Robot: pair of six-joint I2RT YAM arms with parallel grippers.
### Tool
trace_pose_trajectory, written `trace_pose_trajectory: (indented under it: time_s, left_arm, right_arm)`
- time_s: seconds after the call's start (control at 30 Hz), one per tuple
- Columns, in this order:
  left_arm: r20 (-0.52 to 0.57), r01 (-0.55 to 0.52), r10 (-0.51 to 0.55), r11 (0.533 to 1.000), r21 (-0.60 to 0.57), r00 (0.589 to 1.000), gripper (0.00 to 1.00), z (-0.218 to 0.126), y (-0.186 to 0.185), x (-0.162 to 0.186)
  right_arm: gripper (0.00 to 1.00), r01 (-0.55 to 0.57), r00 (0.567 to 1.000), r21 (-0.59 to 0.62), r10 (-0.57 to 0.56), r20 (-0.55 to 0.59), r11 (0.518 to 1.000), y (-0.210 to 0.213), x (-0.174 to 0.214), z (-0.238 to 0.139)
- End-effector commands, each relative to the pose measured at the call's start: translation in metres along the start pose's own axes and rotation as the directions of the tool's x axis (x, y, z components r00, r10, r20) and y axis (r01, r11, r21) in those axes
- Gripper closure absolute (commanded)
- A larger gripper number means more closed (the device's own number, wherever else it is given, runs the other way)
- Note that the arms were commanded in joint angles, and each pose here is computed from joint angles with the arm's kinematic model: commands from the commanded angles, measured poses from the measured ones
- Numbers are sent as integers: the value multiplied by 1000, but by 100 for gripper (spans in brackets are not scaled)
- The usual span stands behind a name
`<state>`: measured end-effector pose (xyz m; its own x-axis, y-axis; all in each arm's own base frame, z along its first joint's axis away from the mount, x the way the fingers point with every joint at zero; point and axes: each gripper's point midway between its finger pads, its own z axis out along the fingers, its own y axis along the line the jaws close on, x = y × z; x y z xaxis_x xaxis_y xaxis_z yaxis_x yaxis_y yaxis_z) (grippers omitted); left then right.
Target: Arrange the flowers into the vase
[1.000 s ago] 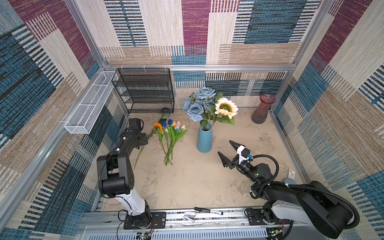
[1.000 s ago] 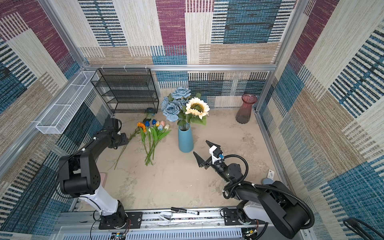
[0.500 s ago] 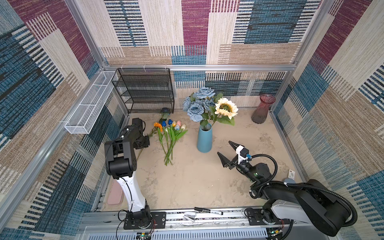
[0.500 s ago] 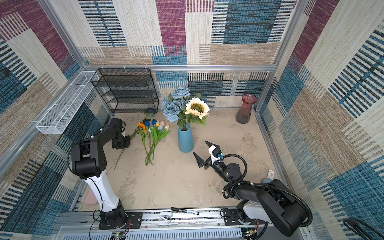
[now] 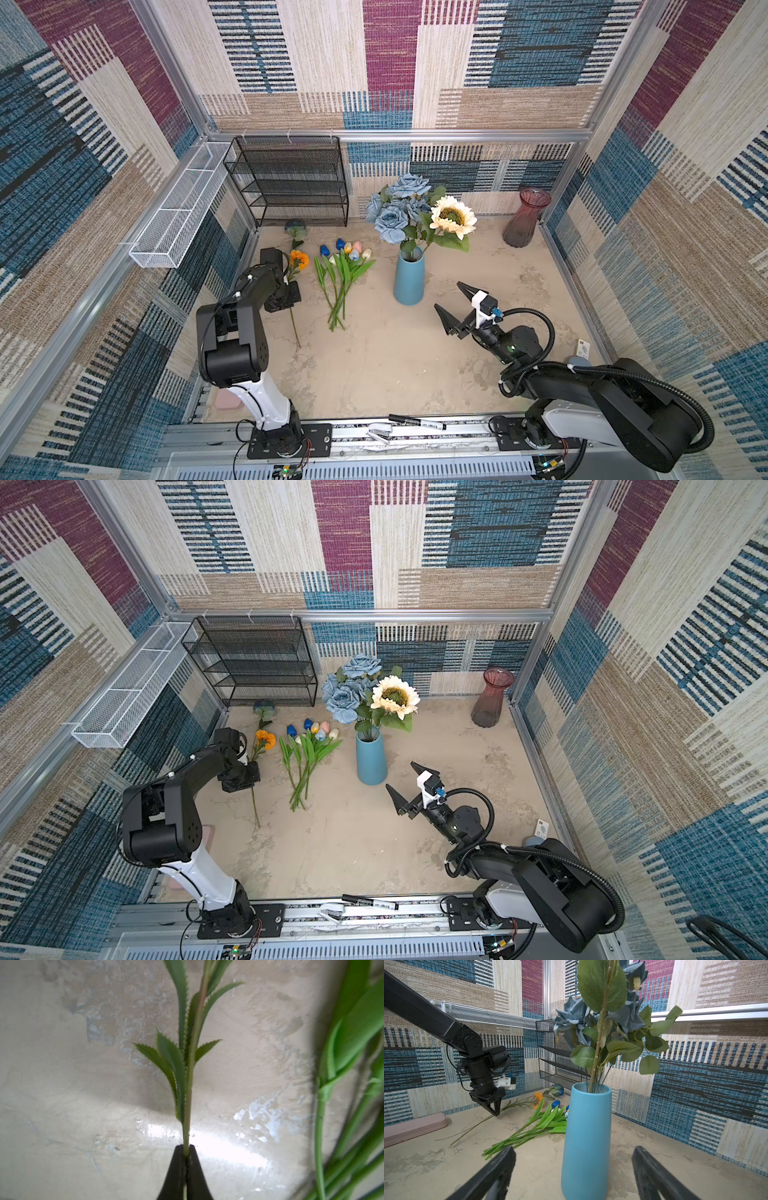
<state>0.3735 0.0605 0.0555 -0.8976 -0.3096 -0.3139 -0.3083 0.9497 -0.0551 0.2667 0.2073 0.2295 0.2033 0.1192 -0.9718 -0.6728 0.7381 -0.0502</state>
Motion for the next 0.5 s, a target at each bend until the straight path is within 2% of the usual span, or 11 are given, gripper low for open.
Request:
trace_pose_trajectory:
  time_s: [0.0, 0.13, 0.2, 0.27, 0.4, 0.47]
  left_arm:
    - [83, 40, -44, 998, 53, 996, 97, -13, -9, -17]
    - [135, 45, -55, 996, 80, 989, 96, -33, -15, -24]
    - [154, 45, -59, 995, 93, 986, 91, -43, -18, -25]
    - [168, 42, -58, 994, 100, 984, 90, -50, -20, -24]
    - [176, 46, -64, 993, 105, 982, 84, -53, -20, -22]
    - [172, 47, -63, 994, 98, 983, 86, -51, -20, -22]
  right_arm:
    - [9, 0, 999, 0, 0, 36, 1000, 0, -9, 2]
    - [9, -1, 999, -4, 1, 38, 1000, 0, -10, 2]
    - [9, -2, 999, 1, 2, 35, 1000, 0, -9, 2]
    - [9, -1, 999, 0, 1, 37, 1000, 0, -10, 1]
    - [9, -3, 999, -3, 3, 36, 1000, 0, -10, 2]
    - [9, -5, 999, -3, 5, 33, 1000, 0, -8, 2]
